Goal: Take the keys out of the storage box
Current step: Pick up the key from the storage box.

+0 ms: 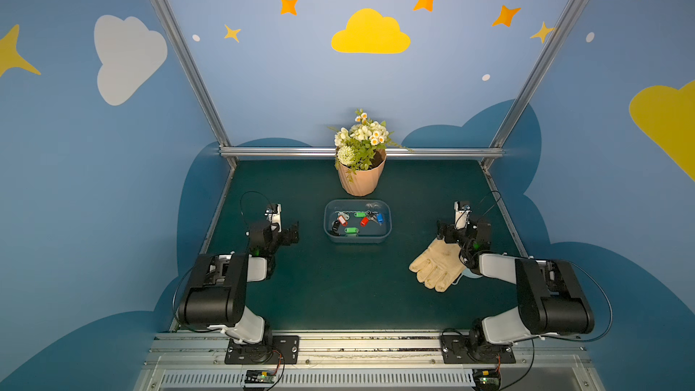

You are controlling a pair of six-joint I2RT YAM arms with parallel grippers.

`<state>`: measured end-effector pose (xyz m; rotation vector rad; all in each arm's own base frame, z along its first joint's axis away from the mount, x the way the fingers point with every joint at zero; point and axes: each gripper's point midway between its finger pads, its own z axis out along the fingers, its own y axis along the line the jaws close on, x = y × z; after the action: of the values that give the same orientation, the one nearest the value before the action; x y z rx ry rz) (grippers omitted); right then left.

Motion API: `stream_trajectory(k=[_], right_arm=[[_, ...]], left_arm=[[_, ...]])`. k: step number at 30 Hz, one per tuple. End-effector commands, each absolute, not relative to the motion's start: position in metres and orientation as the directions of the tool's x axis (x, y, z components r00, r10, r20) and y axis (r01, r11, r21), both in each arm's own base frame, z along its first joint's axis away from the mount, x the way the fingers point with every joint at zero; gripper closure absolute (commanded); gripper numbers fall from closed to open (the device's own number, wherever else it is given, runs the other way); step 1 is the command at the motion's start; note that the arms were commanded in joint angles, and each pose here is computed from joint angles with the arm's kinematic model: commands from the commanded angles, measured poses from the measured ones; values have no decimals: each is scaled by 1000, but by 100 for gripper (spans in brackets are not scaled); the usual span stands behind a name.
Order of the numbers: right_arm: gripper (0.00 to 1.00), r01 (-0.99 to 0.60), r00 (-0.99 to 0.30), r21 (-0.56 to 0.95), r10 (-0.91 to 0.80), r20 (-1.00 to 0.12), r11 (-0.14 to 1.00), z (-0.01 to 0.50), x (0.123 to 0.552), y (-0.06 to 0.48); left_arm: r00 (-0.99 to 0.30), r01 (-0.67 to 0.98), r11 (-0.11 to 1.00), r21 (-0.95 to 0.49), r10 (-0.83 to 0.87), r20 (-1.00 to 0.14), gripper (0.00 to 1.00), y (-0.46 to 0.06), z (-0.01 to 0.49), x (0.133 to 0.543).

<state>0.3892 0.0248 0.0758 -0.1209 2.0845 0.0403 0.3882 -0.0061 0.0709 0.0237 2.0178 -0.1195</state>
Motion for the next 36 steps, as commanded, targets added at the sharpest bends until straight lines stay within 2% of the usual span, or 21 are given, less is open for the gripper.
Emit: stream_trajectory(k=[1,4,6,7,9,12,14,17,22,26,29,33,36], right_arm=[[2,-96,-460,-37,-77,-885,995,97,394,26],[2,1,-502,-40,-34,-864,999,118,394,17],[2,225,-559,75,192,-807,971,133,391,-3],[2,259,-601,122,259,-756,958,135,387,-1],[2,98,-693,196,208,-690,976,144,386,27],[2,-141,-685,378,186,-705,915,165,384,75],[2,-186,-667,429,207,-716,884,177,384,97],[2,-203,-728,328,82,-681,923,179,370,141],[2,-257,-806,236,-73,-587,937,166,342,225],[12,-309,-817,184,-161,-554,933,151,336,283],[16,-304,-838,126,-203,-506,944,136,346,303],[26,-293,-874,42,-249,-417,955,107,366,313],[33,-273,-886,21,-243,-396,962,85,380,323]], left_arm=[[-383,53,998,-46,-22,-924,0,-3,100,393],[-337,45,998,-35,-18,-941,0,-3,120,382],[-331,42,998,-43,-26,-943,0,-4,138,375],[-344,36,997,-64,-48,-938,0,-4,145,372],[-391,35,992,-122,-99,-915,0,-9,160,364],[-406,7,975,-223,-201,-892,0,-12,172,354],[-379,-23,965,-261,-250,-891,0,-8,174,348],[-349,56,968,-243,-209,-914,0,-18,185,341],[-362,19,974,-226,-204,-910,0,-12,183,343],[-397,-14,974,-225,-212,-893,0,-8,176,348],[-406,-18,974,-224,-212,-889,0,-7,175,349],[-402,-29,974,-225,-217,-889,0,-6,175,347],[-398,-36,974,-222,-218,-891,0,-4,175,346]])
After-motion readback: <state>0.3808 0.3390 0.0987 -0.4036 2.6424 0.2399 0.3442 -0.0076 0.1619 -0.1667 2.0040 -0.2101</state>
